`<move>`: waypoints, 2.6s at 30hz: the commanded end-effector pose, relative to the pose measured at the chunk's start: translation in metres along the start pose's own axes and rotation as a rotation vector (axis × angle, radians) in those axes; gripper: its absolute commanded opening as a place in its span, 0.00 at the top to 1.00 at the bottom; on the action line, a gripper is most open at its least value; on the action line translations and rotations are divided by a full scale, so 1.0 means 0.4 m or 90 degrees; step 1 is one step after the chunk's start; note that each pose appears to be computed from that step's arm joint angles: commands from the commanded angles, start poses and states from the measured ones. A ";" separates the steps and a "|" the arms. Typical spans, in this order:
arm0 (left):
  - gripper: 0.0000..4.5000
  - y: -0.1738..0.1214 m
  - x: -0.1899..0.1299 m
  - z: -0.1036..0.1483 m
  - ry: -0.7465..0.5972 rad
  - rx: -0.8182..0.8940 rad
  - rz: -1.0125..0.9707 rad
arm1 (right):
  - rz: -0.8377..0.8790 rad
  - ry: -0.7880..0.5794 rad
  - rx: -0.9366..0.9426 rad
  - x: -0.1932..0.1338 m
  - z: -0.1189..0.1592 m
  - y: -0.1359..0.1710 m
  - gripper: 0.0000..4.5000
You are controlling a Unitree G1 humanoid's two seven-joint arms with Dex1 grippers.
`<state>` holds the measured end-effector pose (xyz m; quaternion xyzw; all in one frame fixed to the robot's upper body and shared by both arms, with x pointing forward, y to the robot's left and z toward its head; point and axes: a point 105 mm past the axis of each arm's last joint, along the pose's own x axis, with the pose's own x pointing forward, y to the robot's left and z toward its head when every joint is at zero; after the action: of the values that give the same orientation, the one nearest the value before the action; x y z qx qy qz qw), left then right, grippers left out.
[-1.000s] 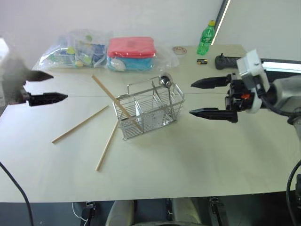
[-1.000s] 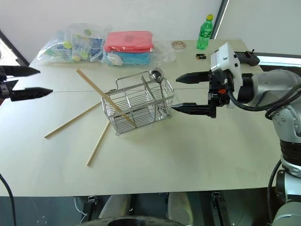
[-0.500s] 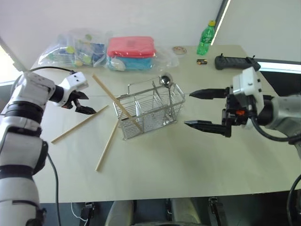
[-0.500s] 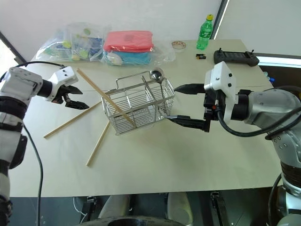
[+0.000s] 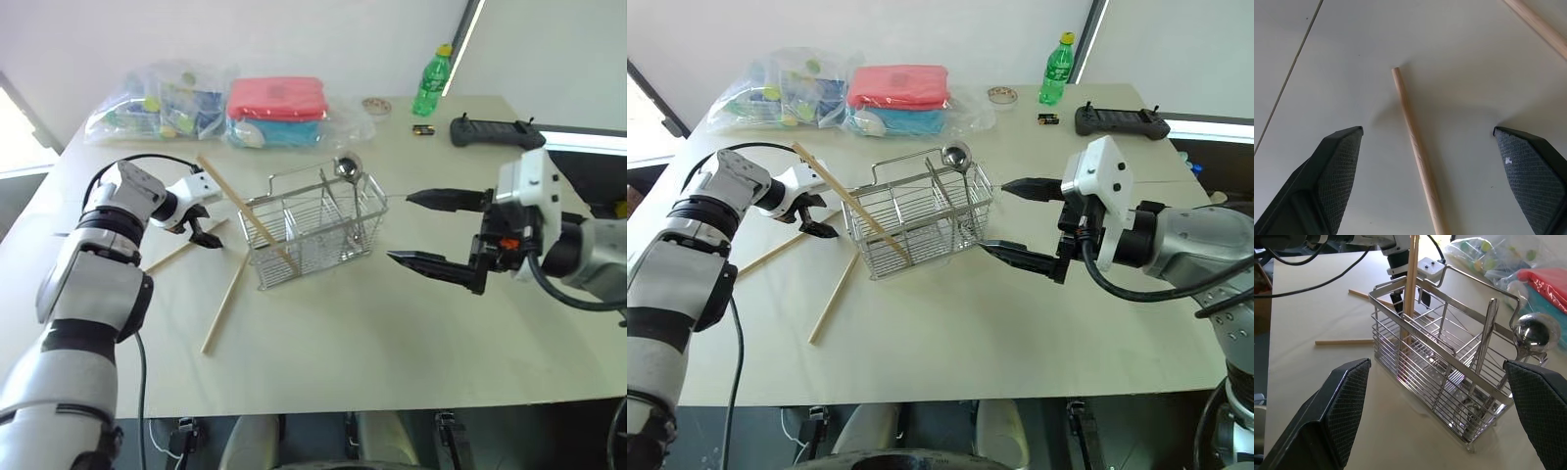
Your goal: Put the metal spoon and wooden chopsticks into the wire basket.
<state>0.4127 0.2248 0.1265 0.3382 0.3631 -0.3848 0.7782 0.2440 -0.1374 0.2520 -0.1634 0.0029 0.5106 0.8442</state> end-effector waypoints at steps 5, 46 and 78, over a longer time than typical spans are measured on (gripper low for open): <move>0.73 -0.002 0.018 0.009 -0.016 -0.019 0.012 | -0.013 -0.025 -0.018 -0.007 0.030 0.000 0.00; 0.99 -0.126 -0.625 0.510 -0.985 -0.193 -0.002 | 0.033 0.022 -0.024 -0.025 -0.018 0.011 0.00; 0.21 -0.207 -0.484 0.412 -0.812 -0.142 -0.043 | 0.012 0.018 -0.011 -0.027 -0.020 -0.002 0.00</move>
<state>0.3193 0.1195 0.3318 -0.0633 -0.0858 -0.4873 0.8667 0.2434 -0.1507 0.2379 -0.1692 0.0302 0.5148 0.8399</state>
